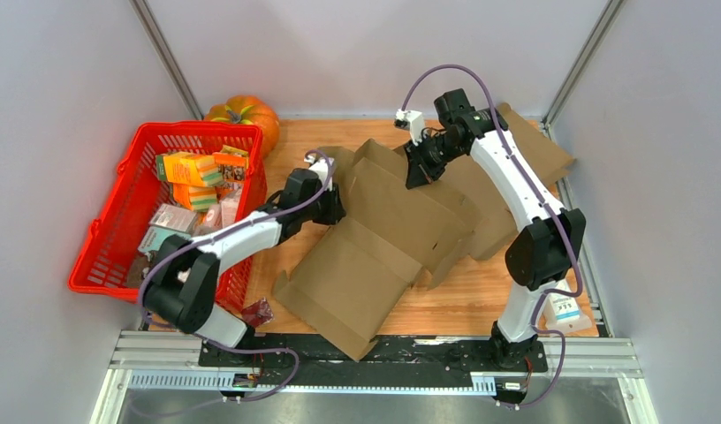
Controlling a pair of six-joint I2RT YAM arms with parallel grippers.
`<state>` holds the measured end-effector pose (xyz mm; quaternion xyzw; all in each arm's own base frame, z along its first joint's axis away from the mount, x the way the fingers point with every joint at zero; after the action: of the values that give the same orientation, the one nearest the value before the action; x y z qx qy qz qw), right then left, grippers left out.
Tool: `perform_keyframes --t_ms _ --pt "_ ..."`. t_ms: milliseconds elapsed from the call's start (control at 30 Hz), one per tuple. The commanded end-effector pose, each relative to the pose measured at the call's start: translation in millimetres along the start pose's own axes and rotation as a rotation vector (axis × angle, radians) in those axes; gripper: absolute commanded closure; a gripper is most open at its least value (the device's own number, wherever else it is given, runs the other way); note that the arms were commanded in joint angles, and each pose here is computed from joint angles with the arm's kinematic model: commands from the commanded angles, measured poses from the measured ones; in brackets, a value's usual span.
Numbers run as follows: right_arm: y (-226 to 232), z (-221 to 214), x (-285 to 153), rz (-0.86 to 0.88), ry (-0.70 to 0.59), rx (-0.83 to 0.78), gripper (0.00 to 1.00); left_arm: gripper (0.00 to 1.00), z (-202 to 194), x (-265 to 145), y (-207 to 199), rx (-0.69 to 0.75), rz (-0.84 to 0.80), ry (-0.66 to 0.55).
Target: Fold the paper box
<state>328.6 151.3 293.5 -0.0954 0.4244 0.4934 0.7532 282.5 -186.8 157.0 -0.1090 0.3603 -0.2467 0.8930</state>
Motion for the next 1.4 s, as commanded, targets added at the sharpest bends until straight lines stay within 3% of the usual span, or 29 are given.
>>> perform_keyframes --t_ms 0,200,367,567,633,700,933,1000,1067,1200,1367 --pt "-2.9 8.4 -10.1 -0.062 -0.051 -0.013 1.0 0.62 1.9 -48.0 -9.4 -0.023 -0.021 -0.118" --pt "-6.7 5.8 -10.7 -0.067 -0.034 -0.003 1.0 0.57 -22.6 -78.3 -4.2 -0.008 -0.005 -0.072" --pt "-6.7 2.5 -14.2 -0.057 -0.032 -0.015 1.0 0.68 -42.5 -79.8 -1.9 -0.059 -0.039 -0.06" --pt "-4.0 0.7 -15.4 -0.015 -0.043 -0.036 1.0 0.85 -44.6 -54.0 14.2 -0.125 0.148 -0.025" --pt "-5.6 -0.8 -14.7 -0.016 -0.039 -0.036 1.0 0.93 -49.4 -41.4 31.9 -0.182 0.324 -0.016" --pt "-7.5 -2.7 -12.9 -0.008 -0.032 -0.035 1.0 0.98 -61.8 -31.2 50.0 -0.294 0.376 0.016" --pt "-11.4 -7.8 -6.5 0.003 -0.011 -0.032 1.0 0.96 -88.6 -13.3 65.4 -0.463 0.4 0.032" --pt "-13.0 -9.5 -5.7 -0.005 -0.002 -0.027 1.0 0.86 -94.8 -17.4 68.5 -0.478 0.429 0.003" --pt "-12.6 -9.5 -4.0 0.013 -0.006 -0.023 1.0 0.78 -86.2 -15.7 62.2 -0.447 0.331 -0.028" --pt "-6.8 -5.9 -5.4 0.044 -0.029 -0.035 1.0 0.77 -55.6 -5.7 40.6 -0.314 0.031 -0.118" --pt "-1.1 -3.9 -7.7 0.054 -0.052 -0.05 1.0 0.82 -24.2 -2.7 36.2 -0.323 0.058 -0.221"
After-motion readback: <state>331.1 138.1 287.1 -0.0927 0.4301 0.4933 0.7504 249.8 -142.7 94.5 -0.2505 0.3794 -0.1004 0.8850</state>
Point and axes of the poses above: each gripper's point midway between its finger pads, its own x axis out along the fingers, its own y axis along the line the jaws close on, z = x × y, the point moved 10 cm from there along -x, back along the fingers, and after that the axes turned 2 degrees about -x, right-handed, at the moved point
